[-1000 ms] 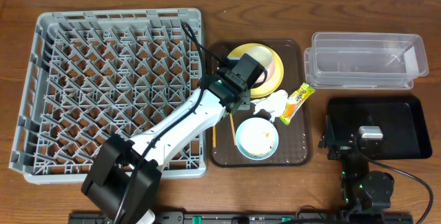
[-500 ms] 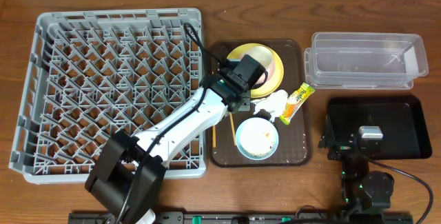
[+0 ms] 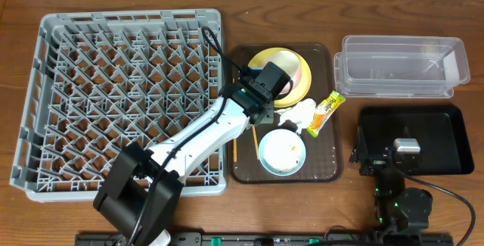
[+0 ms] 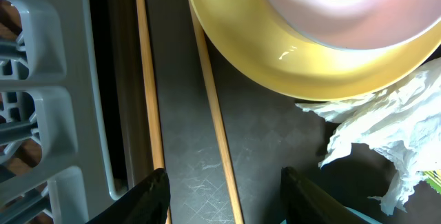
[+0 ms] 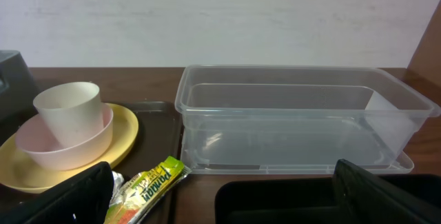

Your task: Sort waste into correct bins and load items into the dishwasher rack

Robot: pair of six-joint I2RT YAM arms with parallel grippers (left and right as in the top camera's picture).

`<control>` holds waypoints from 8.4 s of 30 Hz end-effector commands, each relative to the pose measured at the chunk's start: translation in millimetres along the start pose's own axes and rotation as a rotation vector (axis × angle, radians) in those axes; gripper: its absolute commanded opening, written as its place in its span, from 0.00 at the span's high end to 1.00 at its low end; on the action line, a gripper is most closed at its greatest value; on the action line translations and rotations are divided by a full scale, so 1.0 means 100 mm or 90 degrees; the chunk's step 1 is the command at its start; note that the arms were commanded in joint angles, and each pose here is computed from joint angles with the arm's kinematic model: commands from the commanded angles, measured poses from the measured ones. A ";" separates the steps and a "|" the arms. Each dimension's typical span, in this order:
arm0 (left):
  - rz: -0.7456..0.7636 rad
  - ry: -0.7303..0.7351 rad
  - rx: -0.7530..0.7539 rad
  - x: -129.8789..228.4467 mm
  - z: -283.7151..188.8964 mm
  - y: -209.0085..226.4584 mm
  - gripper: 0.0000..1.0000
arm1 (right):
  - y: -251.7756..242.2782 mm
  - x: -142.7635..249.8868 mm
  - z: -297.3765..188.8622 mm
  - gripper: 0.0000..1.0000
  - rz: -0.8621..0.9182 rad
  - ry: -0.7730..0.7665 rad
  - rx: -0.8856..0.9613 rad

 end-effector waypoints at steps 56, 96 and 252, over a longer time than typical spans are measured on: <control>-0.064 -0.027 0.019 0.25 0.57 0.10 0.67 | -0.04 0.01 0.00 0.01 -0.003 0.002 0.016; -0.062 -0.221 0.076 -0.37 -0.85 0.58 0.91 | -0.04 0.01 0.00 0.01 -0.003 0.002 0.016; 0.097 0.000 0.121 0.63 -0.51 0.16 0.94 | -0.07 0.02 0.00 0.01 -0.002 0.005 0.031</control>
Point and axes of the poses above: each gripper's point midway between its finger pads, its own z axis out along the fingers, its own y axis along the line the jaws close on, x = y × z, the point moved 9 cm from there along -z, back along the fingers, and after that the axes turned 13 degrees about -z, right-handed, at the moved point
